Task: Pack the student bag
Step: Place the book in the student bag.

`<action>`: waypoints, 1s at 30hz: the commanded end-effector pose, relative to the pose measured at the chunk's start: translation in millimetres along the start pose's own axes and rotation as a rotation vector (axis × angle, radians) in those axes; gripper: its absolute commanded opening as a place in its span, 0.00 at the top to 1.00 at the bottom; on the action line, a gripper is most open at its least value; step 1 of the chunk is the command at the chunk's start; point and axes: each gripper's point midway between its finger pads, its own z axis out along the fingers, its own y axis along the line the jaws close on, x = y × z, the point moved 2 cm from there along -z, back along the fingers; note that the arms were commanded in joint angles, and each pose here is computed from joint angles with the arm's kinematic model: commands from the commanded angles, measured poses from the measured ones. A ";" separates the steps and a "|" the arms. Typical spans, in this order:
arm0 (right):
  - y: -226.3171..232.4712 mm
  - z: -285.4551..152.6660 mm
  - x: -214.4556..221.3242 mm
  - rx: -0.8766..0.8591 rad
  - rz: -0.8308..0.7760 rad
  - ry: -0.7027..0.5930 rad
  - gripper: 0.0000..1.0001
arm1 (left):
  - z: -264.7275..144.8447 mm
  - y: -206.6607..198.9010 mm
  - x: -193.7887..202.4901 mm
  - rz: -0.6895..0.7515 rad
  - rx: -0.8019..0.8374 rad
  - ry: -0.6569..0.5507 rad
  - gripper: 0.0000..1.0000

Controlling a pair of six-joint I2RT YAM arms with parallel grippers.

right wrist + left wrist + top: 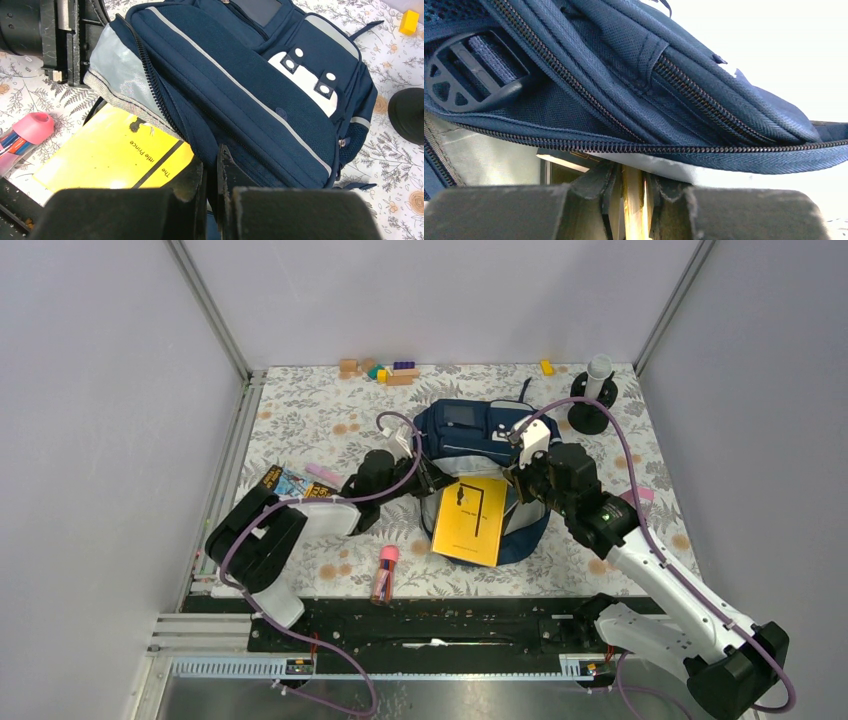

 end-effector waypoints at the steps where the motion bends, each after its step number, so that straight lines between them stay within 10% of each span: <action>1: -6.0 -16.9 -37.4 0.031 0.040 -0.134 1.00 | 11.5 10.4 -35.4 0.152 -0.079 -0.138 0.95; 11: -6.7 -17.5 -33.9 0.037 0.039 -0.131 1.00 | -11.4 37.8 -23.1 0.261 -0.282 -0.019 0.11; 30: -6.6 -19.5 -33.8 0.034 0.028 -0.134 1.00 | -107.9 -3.0 47.1 0.035 -0.098 0.144 0.01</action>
